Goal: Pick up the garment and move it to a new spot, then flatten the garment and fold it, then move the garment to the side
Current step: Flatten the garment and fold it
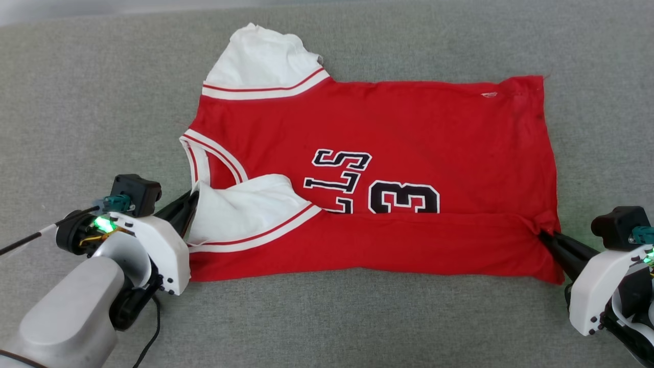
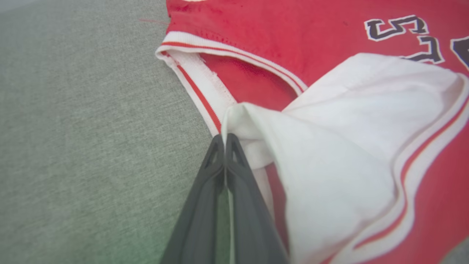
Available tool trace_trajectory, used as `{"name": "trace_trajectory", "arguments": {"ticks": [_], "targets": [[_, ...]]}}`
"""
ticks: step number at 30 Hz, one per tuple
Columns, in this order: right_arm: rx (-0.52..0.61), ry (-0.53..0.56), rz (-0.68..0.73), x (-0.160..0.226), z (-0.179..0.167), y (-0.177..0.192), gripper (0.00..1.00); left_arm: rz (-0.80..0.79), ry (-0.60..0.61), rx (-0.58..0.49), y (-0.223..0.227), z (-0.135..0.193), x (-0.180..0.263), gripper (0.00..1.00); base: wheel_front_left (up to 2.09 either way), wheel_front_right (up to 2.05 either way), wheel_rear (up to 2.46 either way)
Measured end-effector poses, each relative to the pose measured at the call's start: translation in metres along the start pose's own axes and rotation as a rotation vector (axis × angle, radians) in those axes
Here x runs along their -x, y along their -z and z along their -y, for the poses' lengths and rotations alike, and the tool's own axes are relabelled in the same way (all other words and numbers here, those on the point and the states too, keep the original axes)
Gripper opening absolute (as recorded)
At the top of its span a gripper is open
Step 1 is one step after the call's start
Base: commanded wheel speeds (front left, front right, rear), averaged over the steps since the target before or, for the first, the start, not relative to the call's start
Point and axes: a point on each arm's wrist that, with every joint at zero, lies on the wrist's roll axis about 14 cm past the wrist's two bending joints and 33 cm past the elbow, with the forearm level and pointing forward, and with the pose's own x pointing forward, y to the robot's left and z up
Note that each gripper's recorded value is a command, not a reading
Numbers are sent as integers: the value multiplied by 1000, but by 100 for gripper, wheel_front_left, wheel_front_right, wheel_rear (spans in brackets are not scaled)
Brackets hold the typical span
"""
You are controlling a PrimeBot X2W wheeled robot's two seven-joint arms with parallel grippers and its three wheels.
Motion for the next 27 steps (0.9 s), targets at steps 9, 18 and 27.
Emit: {"name": "trace_trajectory", "arguments": {"ticks": [9, 18, 27], "targets": [[19, -10, 122, 17, -9, -36, 100, 8, -27, -53, -38, -19, 24, 100, 0, 0, 0], [55, -21, 202, 24, -18, -64, 100, -193, 15, -84, -67, -21, 52, 100, 0, 0, 0], [59, -38, 195, 20, -25, -65, 100, -529, 136, -56, -29, 11, 61, 100, 0, 0, 0]]}}
